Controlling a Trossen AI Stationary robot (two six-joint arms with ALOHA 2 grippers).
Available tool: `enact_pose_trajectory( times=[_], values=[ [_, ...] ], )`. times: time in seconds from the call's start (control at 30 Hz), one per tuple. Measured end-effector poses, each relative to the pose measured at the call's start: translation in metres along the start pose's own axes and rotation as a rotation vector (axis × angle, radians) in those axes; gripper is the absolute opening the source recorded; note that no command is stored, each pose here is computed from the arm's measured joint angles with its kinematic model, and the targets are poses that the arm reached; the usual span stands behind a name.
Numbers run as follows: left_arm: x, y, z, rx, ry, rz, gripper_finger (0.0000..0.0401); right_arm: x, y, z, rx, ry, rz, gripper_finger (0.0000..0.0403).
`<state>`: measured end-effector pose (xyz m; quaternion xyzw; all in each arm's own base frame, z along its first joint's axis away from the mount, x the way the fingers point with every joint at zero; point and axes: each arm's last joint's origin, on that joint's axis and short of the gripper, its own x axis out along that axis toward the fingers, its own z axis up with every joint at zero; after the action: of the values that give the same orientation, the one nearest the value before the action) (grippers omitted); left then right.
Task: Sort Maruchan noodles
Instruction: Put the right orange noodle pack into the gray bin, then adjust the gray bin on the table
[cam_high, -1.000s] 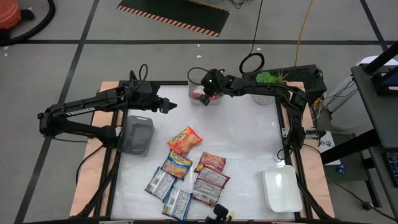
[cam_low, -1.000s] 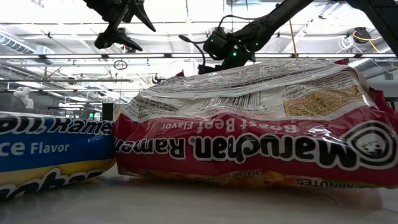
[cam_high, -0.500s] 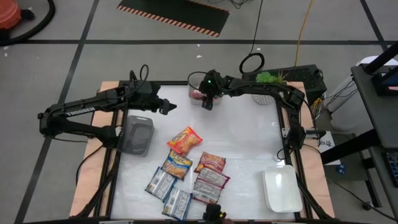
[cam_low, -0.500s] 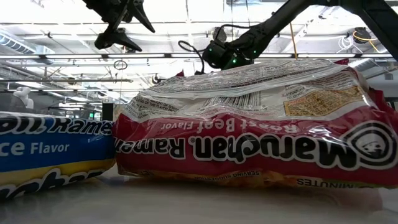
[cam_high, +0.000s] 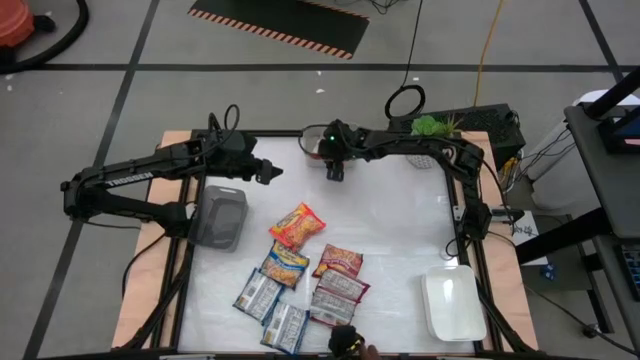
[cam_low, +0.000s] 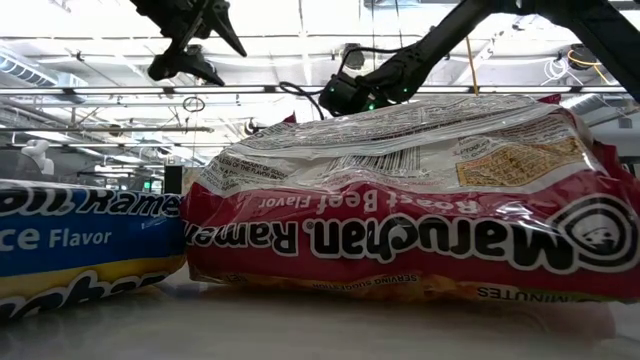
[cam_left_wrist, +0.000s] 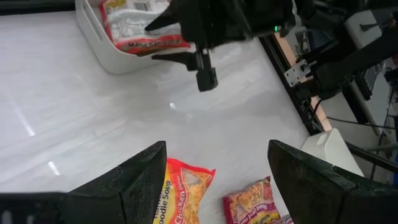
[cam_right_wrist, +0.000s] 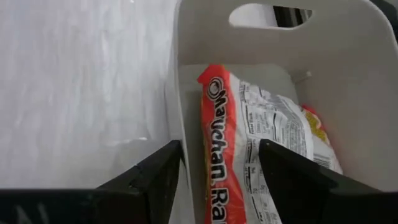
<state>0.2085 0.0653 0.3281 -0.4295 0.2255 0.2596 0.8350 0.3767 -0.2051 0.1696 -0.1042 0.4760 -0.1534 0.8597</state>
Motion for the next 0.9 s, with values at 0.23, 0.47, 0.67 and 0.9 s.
enact_pose_trajectory(
  times=[0.23,0.47,0.67,0.9],
  values=[
    [0.0000,0.0003,0.0005,-0.030,-0.015,0.011,0.0280,0.0009,0.0020,0.0028,-0.041,-0.007,-0.039,0.0190],
    [0.0000,0.0000,0.0003,-0.050,-0.020,0.015,0.0280,0.0008,0.0040,0.0035,-0.013,-0.013,-0.026,0.0079],
    [0.0000,-0.0013,-0.0012,-0.050,-0.017,0.012,0.0280,0.0006,0.0060,0.0042,-0.018,-0.013,-0.022,0.0007],
    [-0.0001,-0.0046,-0.0050,-0.050,-0.020,0.013,0.0280,-0.0042,0.0044,0.0058,0.062,-0.017,-0.034,0.0003]
  ],
)
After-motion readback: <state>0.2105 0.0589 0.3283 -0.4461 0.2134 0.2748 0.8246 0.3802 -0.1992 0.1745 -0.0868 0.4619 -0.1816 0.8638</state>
